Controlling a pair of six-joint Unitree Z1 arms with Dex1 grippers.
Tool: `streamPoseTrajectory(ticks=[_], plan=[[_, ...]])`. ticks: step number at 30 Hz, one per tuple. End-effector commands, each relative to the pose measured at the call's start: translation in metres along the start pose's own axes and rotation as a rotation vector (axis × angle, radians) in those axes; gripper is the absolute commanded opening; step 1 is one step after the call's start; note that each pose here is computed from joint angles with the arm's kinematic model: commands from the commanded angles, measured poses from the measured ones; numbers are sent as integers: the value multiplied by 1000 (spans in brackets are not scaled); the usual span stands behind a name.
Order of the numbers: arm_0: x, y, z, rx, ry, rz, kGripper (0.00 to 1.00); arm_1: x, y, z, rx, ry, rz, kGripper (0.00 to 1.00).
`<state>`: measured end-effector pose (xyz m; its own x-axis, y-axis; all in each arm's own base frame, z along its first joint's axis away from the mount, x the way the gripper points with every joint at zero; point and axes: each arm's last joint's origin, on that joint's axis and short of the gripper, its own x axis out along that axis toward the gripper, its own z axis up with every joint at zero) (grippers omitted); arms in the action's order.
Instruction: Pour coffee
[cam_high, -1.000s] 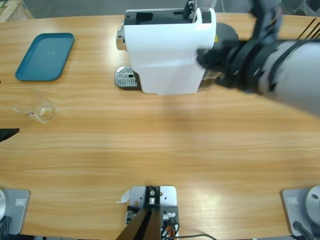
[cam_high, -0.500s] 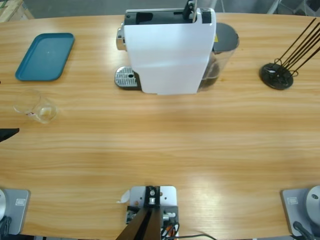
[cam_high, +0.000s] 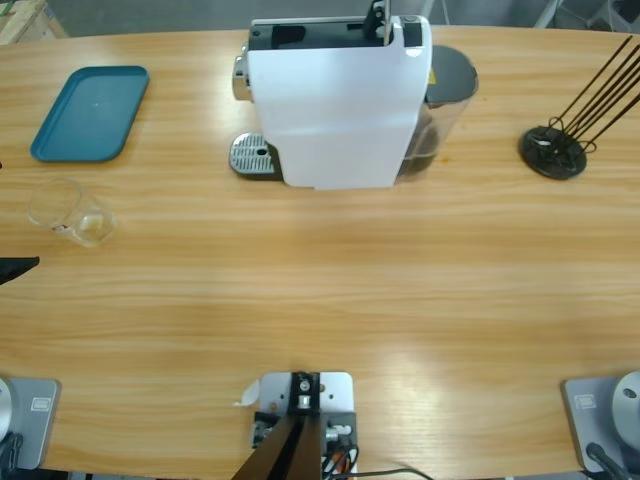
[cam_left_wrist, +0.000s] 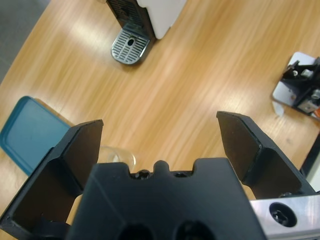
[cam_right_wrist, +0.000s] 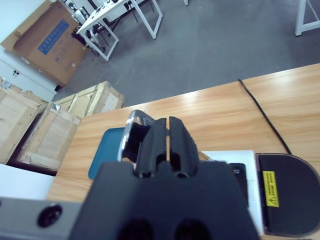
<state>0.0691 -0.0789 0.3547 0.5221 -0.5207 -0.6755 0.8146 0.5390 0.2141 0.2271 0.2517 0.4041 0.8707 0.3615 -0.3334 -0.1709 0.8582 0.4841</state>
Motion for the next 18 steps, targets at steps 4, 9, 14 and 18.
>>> streamPoseTrajectory(ticks=[4,9,14,18], plan=[[5,1,-14,-35,53,42,996,36,46,-52,-77,149,24,0],[5,1,-15,-41,55,44,996,44,47,-69,-109,190,-15,0],[6,1,-15,-37,60,41,996,56,46,-86,-136,228,-38,0],[7,1,-15,-35,64,40,996,70,55,-112,-170,265,-43,0]])
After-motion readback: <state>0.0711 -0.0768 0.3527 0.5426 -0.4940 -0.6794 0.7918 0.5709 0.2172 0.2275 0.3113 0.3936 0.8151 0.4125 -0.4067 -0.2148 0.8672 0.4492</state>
